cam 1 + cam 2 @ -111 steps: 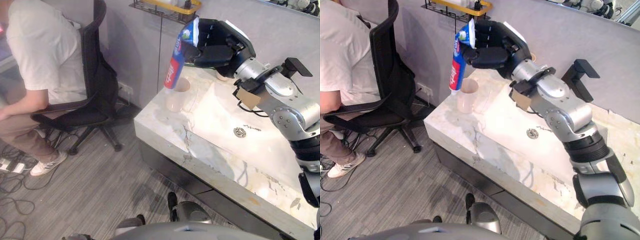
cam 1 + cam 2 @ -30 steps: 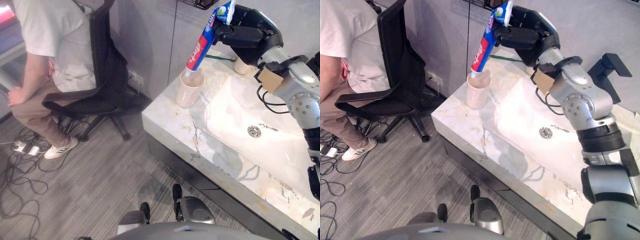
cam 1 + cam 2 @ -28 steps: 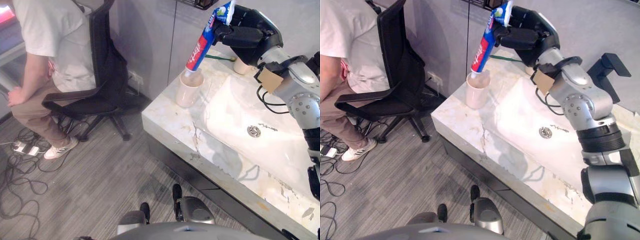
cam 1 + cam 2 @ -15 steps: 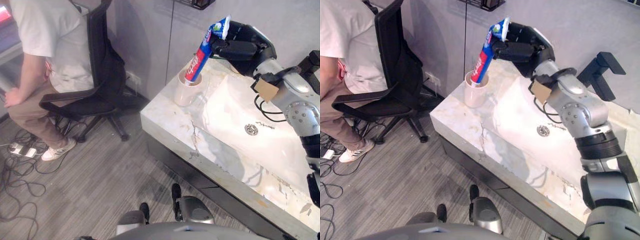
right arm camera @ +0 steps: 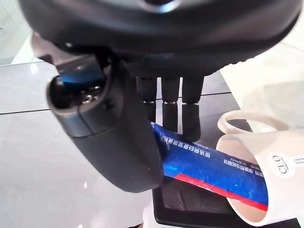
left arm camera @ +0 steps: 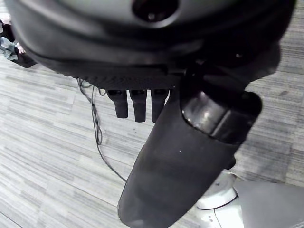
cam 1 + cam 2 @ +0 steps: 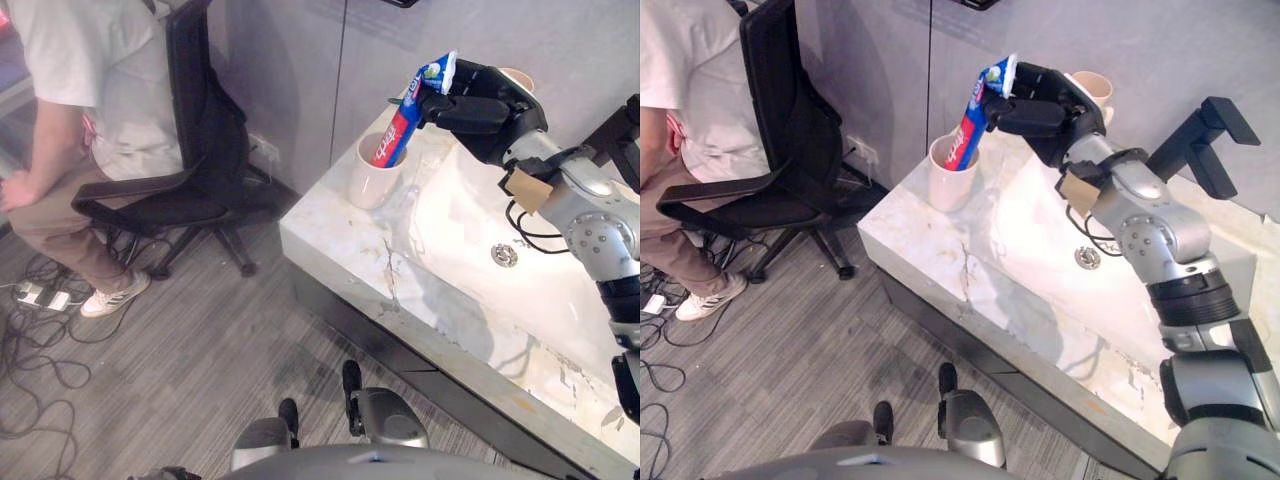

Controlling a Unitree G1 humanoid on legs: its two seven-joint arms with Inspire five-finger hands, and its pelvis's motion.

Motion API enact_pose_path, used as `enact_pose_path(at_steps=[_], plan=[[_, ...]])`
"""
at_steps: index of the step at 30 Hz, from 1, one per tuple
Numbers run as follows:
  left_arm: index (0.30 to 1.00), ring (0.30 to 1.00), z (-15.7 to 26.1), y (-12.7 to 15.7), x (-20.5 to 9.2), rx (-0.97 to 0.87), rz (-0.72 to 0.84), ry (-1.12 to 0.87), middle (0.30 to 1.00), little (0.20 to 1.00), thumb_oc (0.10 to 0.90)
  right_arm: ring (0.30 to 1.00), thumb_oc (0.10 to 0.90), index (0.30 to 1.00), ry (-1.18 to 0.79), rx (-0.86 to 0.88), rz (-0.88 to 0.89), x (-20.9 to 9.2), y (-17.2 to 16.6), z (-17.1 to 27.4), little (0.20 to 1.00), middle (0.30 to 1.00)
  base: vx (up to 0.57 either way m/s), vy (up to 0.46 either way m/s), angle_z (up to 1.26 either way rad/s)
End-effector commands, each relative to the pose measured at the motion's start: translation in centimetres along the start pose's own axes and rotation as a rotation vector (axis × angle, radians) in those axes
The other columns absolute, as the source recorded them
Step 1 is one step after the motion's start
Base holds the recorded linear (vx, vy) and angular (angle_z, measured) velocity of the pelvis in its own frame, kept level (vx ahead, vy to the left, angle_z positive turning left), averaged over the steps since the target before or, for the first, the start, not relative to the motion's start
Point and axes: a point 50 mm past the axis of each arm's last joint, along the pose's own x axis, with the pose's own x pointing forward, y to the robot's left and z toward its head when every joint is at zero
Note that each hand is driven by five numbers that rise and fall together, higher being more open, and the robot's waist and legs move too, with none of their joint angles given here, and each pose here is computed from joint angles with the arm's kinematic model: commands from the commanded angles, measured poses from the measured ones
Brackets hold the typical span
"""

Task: Organize the bathroom.

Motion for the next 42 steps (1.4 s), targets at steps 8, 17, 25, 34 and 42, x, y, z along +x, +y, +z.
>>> enact_pose_path(at_steps=[8, 17, 25, 34, 42], plan=[[0.9, 0.9, -3.5, 1.7, -0.4, -0.02, 0.041, 0.125, 0.9, 0.9, 0.8, 0.3, 0.4, 0.3, -0.36, 0.062, 0.108, 0.2, 2.1, 7.1, 0.3, 0.3, -0.01, 0.002, 0.0], [0.9, 0.9, -3.4, 1.1, -0.3, -0.034, 0.023, 0.137, 0.9, 0.9, 0.8, 0.3, 0.4, 0.3, -0.265, 0.082, 0.165, 1.1, 3.8, 4.5, 0.3, 0.3, -0.01, 0.002, -0.01], [0.9, 0.9, -3.1, 0.5, -0.2, -0.02, 0.015, 0.15, 0.9, 0.9, 0.8, 0.314, 0.409, 0.314, -0.168, 0.06, 0.173, 1.7, 4.7, 2.2, 0.314, 0.314, 0.03, 0.001, -0.06], [0.9, 0.9, -2.3, 0.8, -0.2, 0.011, 0.018, 0.129, 0.9, 0.9, 0.8, 0.665, 0.643, 0.665, -0.079, 0.013, 0.201, 1.7, 5.5, -0.3, 0.665, 0.665, 0.0, 0.0, 0.0], [0.9, 0.9, -1.7, 1.2, -0.3, 0.011, 0.015, 0.116, 0.9, 0.9, 0.8, 0.787, 0.725, 0.787, -0.025, -0.007, 0.241, 1.5, 6.2, -1.9, 0.787, 0.787, -0.01, 0.0, -0.01]])
